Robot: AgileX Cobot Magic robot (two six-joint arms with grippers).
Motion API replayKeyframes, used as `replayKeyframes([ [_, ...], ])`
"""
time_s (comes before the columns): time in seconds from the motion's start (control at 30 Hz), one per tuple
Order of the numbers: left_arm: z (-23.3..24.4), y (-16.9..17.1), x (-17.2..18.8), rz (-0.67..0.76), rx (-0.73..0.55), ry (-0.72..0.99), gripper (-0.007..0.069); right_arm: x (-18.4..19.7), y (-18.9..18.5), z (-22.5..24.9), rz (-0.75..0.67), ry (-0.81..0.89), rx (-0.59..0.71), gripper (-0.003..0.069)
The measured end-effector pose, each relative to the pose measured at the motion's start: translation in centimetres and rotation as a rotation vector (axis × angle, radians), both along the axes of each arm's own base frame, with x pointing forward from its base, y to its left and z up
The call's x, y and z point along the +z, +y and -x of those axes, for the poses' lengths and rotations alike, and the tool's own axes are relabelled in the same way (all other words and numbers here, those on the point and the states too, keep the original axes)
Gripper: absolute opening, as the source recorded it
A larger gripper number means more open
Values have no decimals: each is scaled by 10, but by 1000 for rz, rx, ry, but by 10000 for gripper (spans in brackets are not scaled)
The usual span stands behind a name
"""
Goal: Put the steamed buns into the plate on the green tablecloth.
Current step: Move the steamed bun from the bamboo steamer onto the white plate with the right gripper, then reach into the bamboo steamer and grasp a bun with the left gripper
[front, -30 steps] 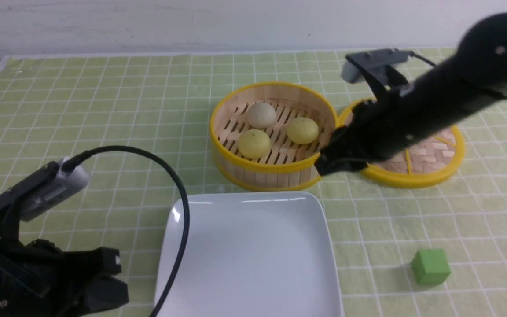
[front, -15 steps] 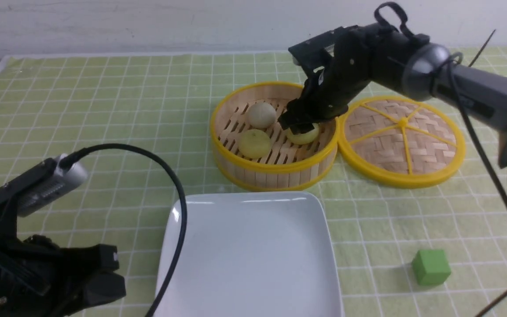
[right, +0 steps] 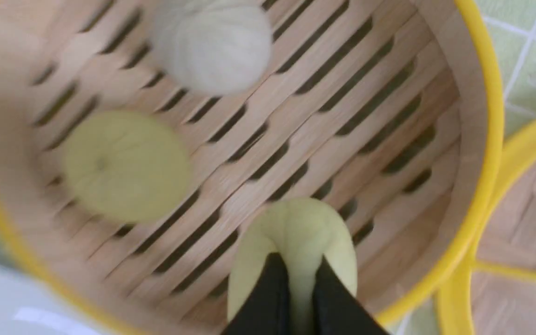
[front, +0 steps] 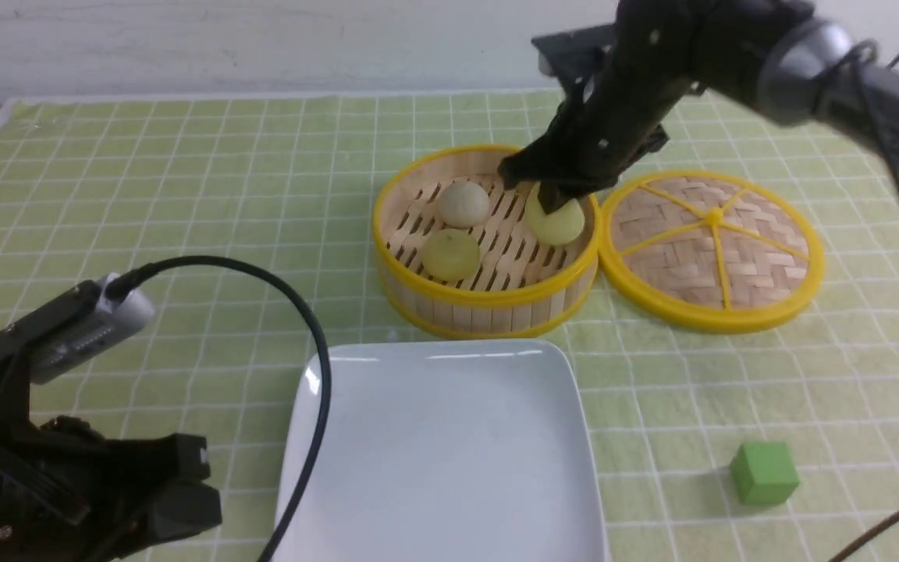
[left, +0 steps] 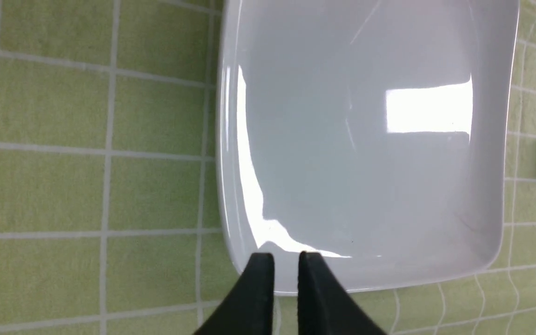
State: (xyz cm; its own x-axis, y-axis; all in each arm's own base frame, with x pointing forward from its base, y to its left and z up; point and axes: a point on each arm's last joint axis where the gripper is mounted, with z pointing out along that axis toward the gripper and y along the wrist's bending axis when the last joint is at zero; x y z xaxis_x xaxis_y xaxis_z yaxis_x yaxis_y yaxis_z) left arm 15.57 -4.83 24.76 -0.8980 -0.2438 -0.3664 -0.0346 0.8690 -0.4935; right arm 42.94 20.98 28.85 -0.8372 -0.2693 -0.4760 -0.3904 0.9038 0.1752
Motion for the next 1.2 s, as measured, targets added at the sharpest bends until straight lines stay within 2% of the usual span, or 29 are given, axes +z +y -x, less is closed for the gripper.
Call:
replayKeyframes([
  [0.1, -1, 0, 0, -2, 3, -5, 111, 50, -6, 35, -57, 29, 79, 17],
  [0.17, -1, 0, 0, -2, 3, -5, 111, 60, -4, 58, -94, 54, 147, 17],
  [0.27, -1, 0, 0, -3, 5, -9, 111, 43, 4, 77, -101, 144, 196, 17],
  [0.33, -1, 0, 0, -3, 6, -11, 111, -6, 22, 99, -71, 308, 238, 18],
  [0.37, -1, 1, 0, -4, 7, -12, 115, -28, 30, 106, -60, 338, 236, 20],
  [0.43, -1, 1, 0, -4, 8, -14, 118, -46, 36, 109, -52, 344, 233, 23],
  [0.5, -2, 1, 1, -8, 12, -23, 120, -79, 49, 113, -37, 323, 223, 44],
  [0.53, -3, 1, 1, -8, 15, -27, 122, -90, 53, 113, -28, 305, 219, 64],
  [0.6, -3, 2, 1, -11, 20, -37, 122, -107, 59, 109, -19, 279, 206, 162],
  [0.73, -4, 2, 1, -14, 22, -41, 126, -109, 58, 108, -19, 291, 168, 372],
  [0.83, -4, 2, 1, -14, 22, -41, 127, -96, 50, 106, 16, 344, 155, 557],
  [0.87, -4, 2, 1, -14, 22, -41, 127, -93, 49, 105, 24, 348, 158, 578],
  [0.9, -4, 2, 1, -14, 22, -41, 129, -75, 43, 103, 49, 359, 163, 640],
  [0.97, -4, 2, 1, -14, 22, -42, 129, -49, 36, 102, 69, 348, 163, 664],
  [1.1, -4, 2, 1, -17, 24, -47, 134, 5, 24, 101, 68, 231, 150, 627],
  [1.17, -5, 3, 2, -27, 30, -61, 139, 39, 14, 114, 30, 166, 120, 521],
  [1.2, -6, 3, 2, -27, 31, -64, 139, 39, 14, 114, 30, 166, 120, 521],
])
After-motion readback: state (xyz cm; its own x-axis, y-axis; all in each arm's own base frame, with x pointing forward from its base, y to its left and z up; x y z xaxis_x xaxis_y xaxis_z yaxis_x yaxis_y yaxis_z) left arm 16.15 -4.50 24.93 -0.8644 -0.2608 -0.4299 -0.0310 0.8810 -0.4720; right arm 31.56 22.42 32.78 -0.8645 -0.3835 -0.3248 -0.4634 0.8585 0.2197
